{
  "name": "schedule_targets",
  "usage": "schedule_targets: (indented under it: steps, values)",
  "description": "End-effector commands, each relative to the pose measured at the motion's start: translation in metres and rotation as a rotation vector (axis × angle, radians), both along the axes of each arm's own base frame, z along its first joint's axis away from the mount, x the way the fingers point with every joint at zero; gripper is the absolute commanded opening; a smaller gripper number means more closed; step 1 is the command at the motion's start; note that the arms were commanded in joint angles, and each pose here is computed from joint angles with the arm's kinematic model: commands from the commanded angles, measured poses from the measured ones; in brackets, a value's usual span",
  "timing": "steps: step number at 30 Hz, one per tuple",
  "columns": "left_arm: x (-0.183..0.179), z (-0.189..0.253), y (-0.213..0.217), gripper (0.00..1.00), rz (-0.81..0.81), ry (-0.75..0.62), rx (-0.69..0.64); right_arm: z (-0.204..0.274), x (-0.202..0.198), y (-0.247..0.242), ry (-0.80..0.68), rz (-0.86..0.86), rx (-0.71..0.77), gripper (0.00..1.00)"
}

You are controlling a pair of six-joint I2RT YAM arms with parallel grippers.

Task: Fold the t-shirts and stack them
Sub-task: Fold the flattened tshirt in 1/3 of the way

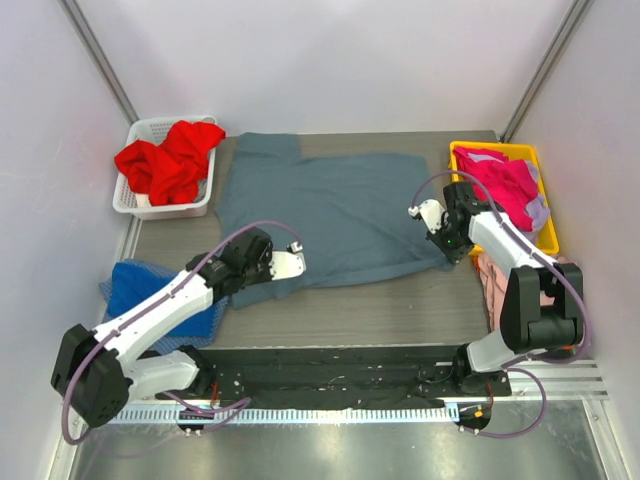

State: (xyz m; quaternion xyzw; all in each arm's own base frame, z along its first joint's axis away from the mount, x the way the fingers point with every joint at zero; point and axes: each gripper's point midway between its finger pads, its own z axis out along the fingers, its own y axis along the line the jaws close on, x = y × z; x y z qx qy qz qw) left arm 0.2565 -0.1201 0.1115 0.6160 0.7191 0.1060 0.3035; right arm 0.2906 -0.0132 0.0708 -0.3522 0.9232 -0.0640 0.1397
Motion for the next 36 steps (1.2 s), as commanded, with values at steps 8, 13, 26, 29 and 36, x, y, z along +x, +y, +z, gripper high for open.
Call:
schedule_targets:
  steps: [8,13,26,29,36]
  values:
    - [0.086,0.047,-0.022,0.00,0.003,-0.082,-0.084,0.000,0.034,0.000,-0.016,0.014,-0.003,0.01]
    - [0.101,0.041,-0.021,0.00,0.012,-0.085,-0.081,0.011,0.055,0.001,-0.052,0.012,-0.002,0.01]
    - [0.139,0.032,-0.009,0.00,0.067,-0.084,-0.083,0.009,0.094,0.001,-0.056,0.010,-0.016,0.01]
    - [0.149,0.034,-0.011,0.00,0.068,-0.096,-0.083,0.007,0.100,0.001,-0.057,0.009,-0.023,0.01]
    - [0.176,0.042,-0.015,0.00,0.082,-0.125,-0.098,0.010,0.111,0.000,-0.066,0.010,-0.033,0.01]
